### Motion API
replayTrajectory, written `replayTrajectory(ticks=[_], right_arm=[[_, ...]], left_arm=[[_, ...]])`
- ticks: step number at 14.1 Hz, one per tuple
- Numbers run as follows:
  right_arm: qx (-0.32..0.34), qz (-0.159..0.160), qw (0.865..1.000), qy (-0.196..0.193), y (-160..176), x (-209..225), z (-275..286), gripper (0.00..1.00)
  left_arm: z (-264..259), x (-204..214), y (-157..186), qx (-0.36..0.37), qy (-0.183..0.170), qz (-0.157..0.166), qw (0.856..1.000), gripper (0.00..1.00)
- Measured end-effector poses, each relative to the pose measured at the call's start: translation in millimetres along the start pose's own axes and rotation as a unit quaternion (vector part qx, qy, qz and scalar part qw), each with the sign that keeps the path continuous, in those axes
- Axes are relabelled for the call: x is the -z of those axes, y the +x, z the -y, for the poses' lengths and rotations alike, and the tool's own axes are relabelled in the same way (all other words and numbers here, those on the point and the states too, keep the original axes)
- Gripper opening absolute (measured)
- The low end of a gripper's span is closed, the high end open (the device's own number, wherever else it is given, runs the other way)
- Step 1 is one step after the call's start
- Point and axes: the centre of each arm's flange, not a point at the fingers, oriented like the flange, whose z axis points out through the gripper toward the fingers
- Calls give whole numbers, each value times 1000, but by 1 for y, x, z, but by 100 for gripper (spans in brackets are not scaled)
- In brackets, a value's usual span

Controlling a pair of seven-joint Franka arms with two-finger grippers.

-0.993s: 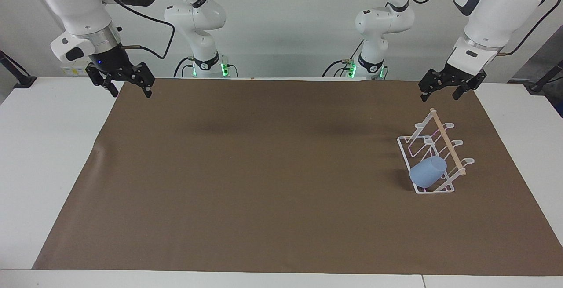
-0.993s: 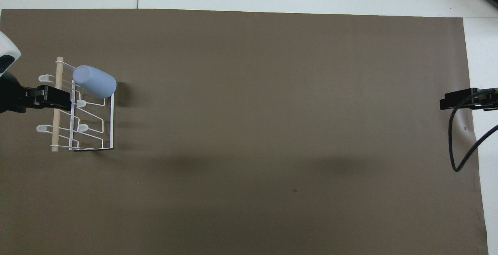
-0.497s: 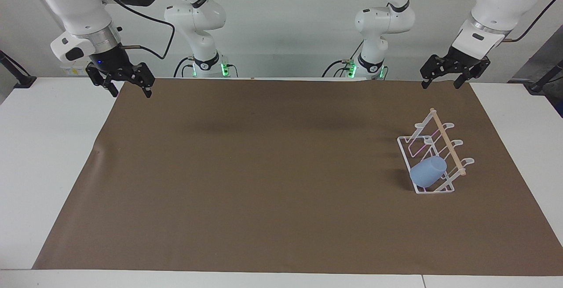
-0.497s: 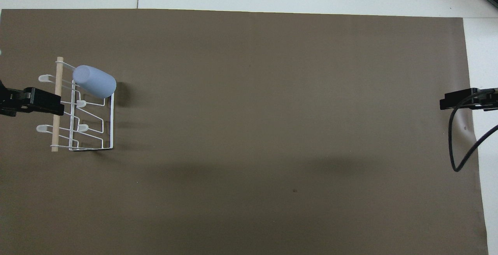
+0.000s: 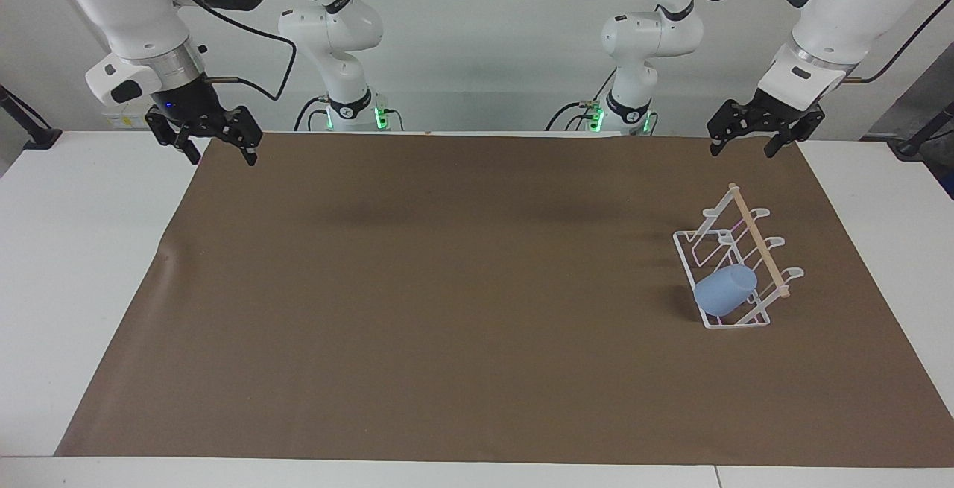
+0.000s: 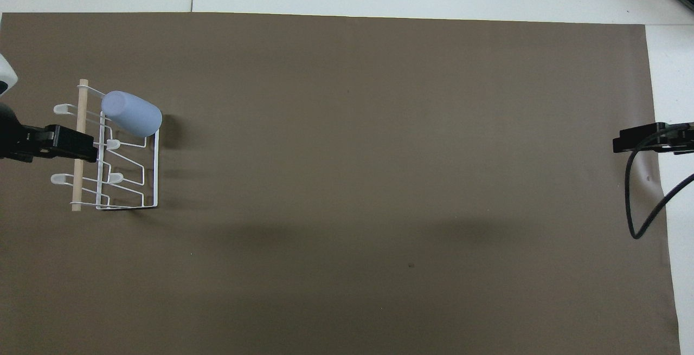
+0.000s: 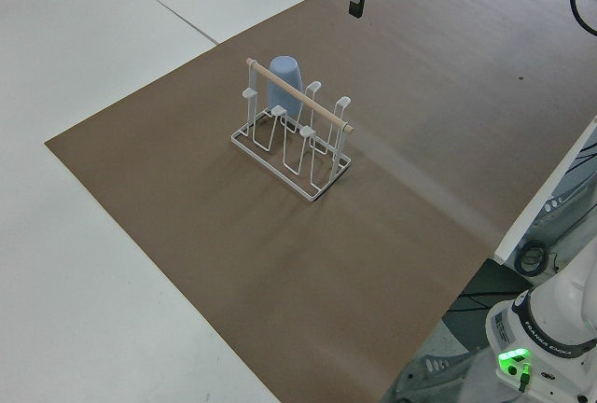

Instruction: Hang cup on cup holder

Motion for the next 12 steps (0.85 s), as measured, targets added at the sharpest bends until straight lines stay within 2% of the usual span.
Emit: replayTrajectory(ticks=[12], right_arm=[[0,0,1000,0,0,0,0,100]], left_arm=[[-7,-1,-6,-3,-7,2,1000,100]])
